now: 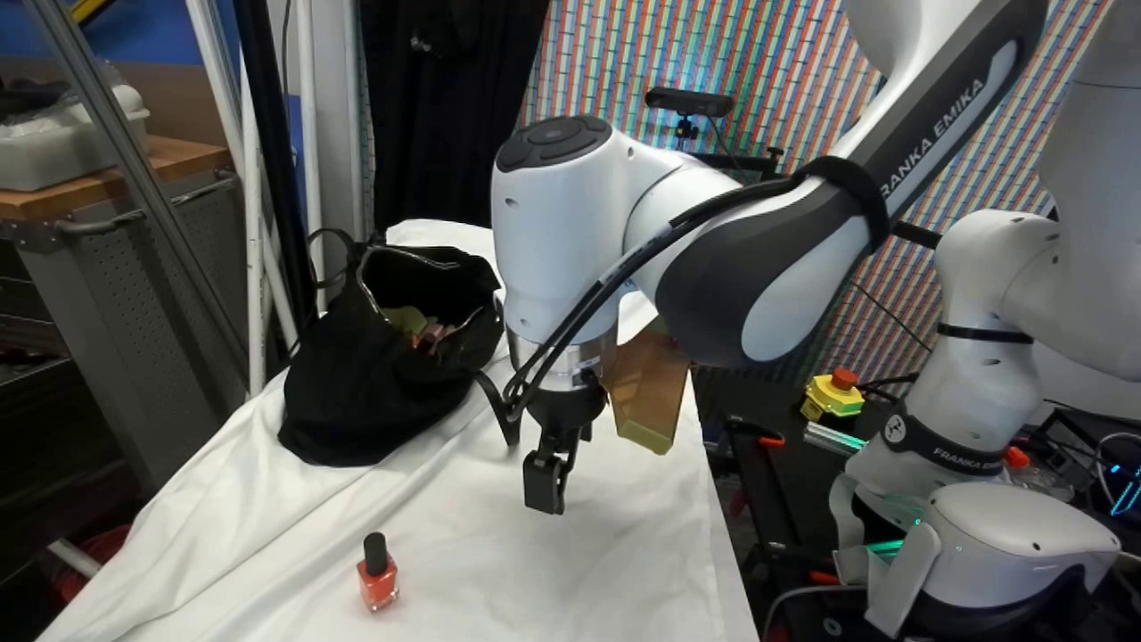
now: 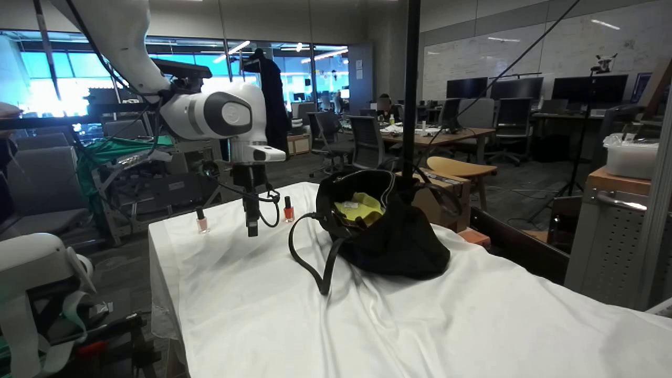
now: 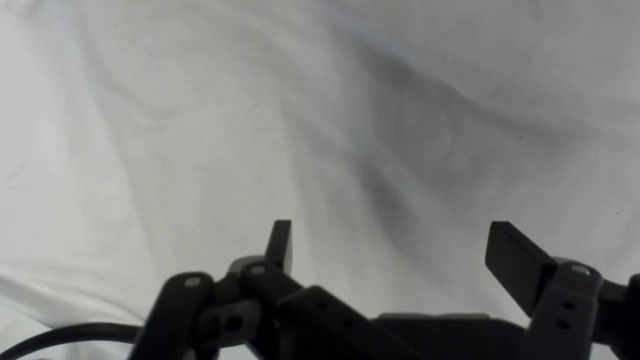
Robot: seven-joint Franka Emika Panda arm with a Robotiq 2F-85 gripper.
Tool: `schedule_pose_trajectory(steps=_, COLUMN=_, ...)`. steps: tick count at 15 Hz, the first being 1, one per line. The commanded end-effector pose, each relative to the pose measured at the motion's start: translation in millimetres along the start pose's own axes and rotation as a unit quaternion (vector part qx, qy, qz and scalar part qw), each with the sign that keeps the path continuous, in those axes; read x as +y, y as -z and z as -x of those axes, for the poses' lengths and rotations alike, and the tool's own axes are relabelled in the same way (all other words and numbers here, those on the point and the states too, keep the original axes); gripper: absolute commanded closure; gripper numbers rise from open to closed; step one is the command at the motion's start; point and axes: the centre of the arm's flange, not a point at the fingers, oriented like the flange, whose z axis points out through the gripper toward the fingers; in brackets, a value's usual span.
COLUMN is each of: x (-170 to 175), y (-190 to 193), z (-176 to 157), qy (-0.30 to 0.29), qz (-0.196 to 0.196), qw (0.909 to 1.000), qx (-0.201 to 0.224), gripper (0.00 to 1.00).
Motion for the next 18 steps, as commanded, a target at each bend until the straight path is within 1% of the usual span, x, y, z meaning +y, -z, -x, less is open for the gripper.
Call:
schedule_pose_trajectory(steps=1, x=-16, y=-9, z=3, qy=0.049, qz=-0.016, qw=0.9986, qx=0.006, gripper=0.00)
schedule_pose_trajectory(steps=3, x=-26, y=-12, z=6, qy=0.059, qz=-0.026, qw=0.9979, qx=0.007, gripper=0.00)
schedule_pose_trajectory(steps=9, x=-58, y=-2, z=22, qy=0.064, qz=-0.063, qw=0.9960, qx=0.004, gripper=0.00)
schedule_pose_trajectory(steps=13, x=-81, y=3, z=35, qy=0.070, qz=-0.072, qw=0.9949, qx=0.002, gripper=0.00)
schedule_pose_trajectory(steps=18, x=-104, y=8, z=50, qy=0.092, qz=-0.080, qw=0.9925, qx=0.009, gripper=0.00)
